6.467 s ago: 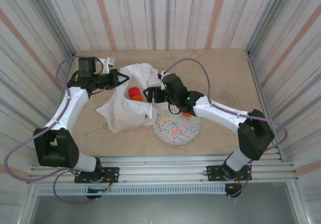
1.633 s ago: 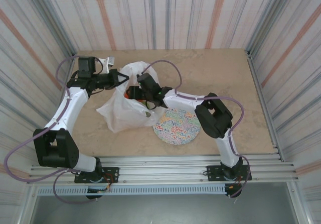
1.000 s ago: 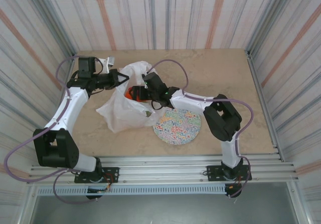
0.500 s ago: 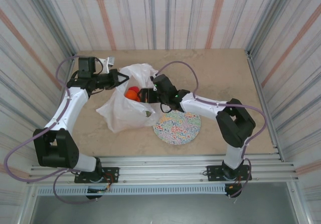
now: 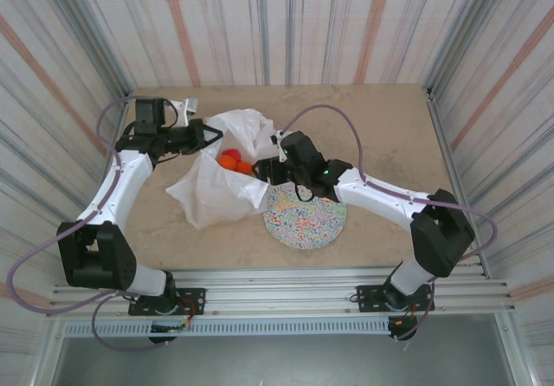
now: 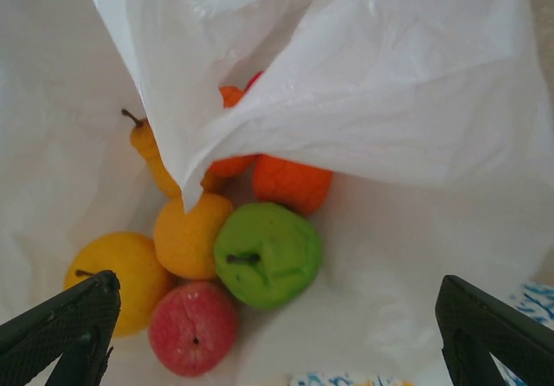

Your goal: Place the fruits into the plastic bag

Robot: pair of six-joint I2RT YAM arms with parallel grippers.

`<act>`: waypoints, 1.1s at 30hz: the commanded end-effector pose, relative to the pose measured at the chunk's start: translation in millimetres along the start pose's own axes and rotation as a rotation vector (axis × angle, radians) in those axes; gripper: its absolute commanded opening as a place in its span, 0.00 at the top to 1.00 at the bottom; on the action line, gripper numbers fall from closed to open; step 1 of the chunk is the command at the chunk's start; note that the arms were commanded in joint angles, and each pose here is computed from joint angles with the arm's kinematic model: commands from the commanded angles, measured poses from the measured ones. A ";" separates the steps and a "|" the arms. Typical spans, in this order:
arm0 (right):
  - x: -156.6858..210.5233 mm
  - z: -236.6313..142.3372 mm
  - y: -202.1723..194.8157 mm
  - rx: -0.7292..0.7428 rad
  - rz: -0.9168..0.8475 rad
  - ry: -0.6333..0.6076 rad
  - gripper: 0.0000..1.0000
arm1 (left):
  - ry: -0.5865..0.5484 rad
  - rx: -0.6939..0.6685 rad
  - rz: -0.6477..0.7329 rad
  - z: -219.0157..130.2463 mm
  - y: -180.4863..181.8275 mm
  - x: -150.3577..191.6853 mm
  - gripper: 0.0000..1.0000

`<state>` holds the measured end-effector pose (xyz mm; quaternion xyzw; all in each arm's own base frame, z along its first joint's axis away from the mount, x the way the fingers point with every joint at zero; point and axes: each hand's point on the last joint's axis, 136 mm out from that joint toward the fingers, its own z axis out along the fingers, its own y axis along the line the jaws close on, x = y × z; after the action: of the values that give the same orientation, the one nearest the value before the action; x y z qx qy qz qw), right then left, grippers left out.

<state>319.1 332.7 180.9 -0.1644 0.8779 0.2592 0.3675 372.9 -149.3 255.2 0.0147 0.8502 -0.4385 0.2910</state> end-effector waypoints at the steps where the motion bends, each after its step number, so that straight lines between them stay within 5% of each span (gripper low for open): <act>1: -2.3 -20.4 -13.5 0.066 -0.122 -0.010 0.06 | -0.001 0.020 0.012 -2.7 -9.1 -1.0 1.00; 7: -15.5 -27.1 -35.7 0.215 -0.224 -0.026 0.13 | -0.003 0.021 0.012 -3.1 -9.8 -1.6 1.00; 16: -36.6 -21.0 10.3 0.078 -0.436 -0.059 0.29 | 0.004 0.019 0.008 -0.9 -7.6 -0.4 1.00; 33: -45.4 20.0 31.0 0.148 -0.619 -0.026 0.36 | 0.002 0.018 0.011 -1.8 -8.6 -0.3 1.00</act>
<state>339.1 372.5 209.9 -0.3861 0.8019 0.0968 0.4455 372.9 -149.3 255.1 0.0147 0.8502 -0.4385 0.2909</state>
